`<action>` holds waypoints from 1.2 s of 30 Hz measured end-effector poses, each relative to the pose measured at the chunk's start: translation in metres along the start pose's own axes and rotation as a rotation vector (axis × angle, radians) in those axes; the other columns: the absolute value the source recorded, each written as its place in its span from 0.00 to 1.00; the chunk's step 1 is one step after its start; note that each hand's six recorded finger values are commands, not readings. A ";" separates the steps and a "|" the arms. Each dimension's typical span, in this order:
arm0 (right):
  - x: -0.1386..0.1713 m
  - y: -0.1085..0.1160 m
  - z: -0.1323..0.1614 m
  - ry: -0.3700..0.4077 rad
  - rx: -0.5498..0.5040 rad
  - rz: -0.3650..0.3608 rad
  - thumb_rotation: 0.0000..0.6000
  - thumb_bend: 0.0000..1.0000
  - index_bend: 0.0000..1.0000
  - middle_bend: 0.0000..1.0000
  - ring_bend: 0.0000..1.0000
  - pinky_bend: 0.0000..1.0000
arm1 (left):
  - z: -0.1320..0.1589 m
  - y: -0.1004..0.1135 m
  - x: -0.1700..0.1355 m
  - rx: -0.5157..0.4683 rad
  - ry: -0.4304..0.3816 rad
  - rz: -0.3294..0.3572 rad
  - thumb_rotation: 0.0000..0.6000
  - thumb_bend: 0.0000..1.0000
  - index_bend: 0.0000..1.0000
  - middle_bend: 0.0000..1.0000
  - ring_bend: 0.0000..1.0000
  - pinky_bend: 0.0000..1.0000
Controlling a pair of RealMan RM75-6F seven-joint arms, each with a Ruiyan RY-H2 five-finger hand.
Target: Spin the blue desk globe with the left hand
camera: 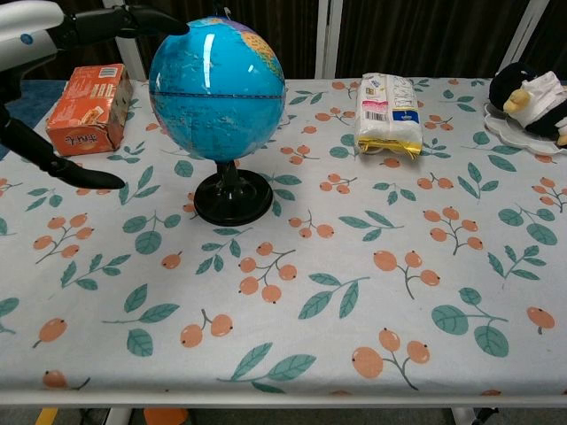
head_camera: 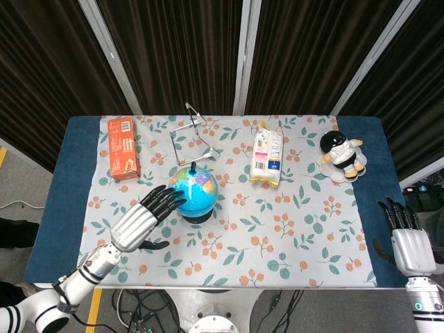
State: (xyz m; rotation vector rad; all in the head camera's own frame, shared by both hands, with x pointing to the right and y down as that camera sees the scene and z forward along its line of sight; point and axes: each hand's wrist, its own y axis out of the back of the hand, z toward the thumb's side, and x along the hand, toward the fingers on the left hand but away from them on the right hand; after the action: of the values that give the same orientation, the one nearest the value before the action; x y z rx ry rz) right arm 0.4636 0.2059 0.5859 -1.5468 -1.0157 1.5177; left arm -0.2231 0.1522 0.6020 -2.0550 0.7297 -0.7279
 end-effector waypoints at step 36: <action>-0.001 -0.001 -0.002 -0.007 -0.001 -0.002 1.00 0.27 0.00 0.00 0.00 0.00 | -0.036 -0.010 -0.012 -0.009 0.129 -0.037 1.00 0.04 0.07 0.01 0.00 0.00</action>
State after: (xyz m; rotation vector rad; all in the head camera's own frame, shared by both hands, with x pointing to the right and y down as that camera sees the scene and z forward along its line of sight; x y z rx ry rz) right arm 0.4653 0.2060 0.5874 -1.5418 -1.0224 1.5219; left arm -0.2540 0.1477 0.6254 -2.0485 0.7694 -0.8862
